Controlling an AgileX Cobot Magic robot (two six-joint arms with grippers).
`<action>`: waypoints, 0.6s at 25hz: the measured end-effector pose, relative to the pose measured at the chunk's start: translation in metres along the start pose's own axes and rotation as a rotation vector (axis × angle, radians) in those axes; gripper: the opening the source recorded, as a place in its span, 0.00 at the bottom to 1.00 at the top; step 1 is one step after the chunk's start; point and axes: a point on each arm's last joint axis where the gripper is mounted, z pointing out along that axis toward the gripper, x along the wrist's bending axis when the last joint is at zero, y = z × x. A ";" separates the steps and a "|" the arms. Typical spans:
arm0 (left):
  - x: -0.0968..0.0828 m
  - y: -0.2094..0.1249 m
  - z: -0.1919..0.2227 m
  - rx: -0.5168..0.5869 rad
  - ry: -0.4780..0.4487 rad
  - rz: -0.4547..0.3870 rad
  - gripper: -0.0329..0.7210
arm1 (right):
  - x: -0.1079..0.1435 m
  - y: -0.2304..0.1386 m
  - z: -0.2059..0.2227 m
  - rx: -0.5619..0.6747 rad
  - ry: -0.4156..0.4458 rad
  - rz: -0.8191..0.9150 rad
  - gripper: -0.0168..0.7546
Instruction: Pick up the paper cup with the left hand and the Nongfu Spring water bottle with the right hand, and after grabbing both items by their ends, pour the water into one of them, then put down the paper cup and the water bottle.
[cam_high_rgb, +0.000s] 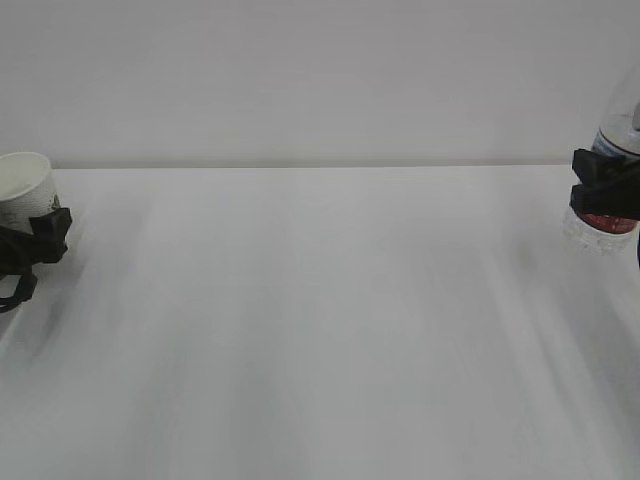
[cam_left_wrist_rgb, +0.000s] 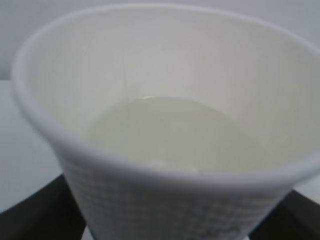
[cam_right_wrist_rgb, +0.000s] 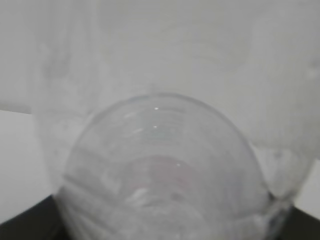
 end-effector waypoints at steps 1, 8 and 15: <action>0.000 0.000 0.000 0.000 -0.002 0.001 0.91 | 0.000 0.000 0.000 0.000 0.000 0.000 0.63; -0.001 -0.009 -0.008 0.040 0.001 -0.005 0.93 | 0.000 0.000 0.000 0.000 0.000 0.000 0.63; -0.005 -0.001 -0.028 0.053 0.000 -0.004 0.93 | 0.000 0.000 0.000 0.000 0.000 0.000 0.63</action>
